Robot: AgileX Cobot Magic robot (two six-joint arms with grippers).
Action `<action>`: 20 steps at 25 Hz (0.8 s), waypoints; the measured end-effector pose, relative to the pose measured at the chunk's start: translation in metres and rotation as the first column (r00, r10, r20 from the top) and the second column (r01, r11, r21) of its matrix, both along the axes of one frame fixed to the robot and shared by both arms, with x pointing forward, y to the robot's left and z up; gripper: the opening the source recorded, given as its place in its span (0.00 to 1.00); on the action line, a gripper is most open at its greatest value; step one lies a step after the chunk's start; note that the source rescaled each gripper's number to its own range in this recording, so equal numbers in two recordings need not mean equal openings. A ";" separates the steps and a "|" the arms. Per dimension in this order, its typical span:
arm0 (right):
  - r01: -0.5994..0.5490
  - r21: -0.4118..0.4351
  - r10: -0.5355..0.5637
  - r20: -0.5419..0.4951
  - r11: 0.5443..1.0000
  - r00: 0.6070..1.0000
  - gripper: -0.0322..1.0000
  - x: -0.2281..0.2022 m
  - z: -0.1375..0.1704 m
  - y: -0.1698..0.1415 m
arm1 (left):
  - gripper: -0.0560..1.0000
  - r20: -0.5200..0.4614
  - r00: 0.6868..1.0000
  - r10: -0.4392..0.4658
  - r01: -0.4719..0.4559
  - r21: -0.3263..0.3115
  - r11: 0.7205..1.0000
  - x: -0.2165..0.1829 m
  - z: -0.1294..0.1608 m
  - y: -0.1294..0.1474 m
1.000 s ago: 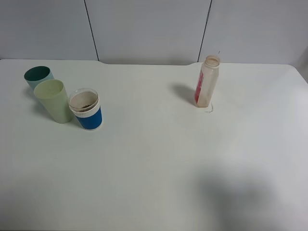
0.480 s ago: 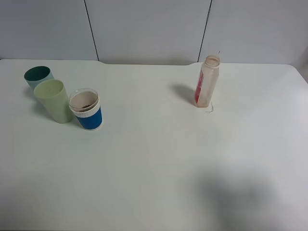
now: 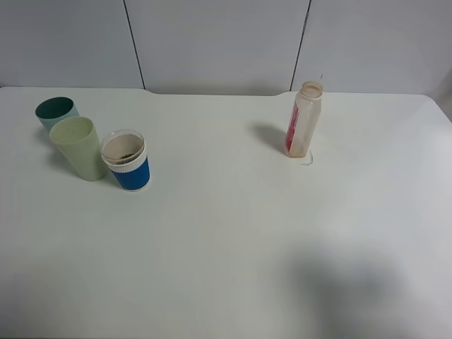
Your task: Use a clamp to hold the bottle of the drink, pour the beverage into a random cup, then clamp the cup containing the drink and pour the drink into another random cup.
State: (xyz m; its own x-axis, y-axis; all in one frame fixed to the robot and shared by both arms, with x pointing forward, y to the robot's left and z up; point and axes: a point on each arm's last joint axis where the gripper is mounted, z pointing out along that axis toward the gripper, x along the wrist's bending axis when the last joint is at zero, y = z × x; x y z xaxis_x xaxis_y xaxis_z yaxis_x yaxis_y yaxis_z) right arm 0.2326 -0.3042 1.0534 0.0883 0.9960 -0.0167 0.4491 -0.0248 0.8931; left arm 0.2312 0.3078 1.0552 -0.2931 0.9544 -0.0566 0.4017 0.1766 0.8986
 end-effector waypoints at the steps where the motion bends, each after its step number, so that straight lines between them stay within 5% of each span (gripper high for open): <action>1: 0.000 0.000 0.000 0.000 1.000 1.000 0.98 0.000 0.000 0.000 | 0.69 0.000 1.000 0.000 0.000 0.000 1.000 0.000 0.000 0.000; 20: 0.000 0.000 0.000 0.000 1.000 1.000 0.98 0.000 0.000 0.000 | 0.69 -0.003 1.000 -0.024 0.024 0.006 1.000 0.000 0.000 -0.002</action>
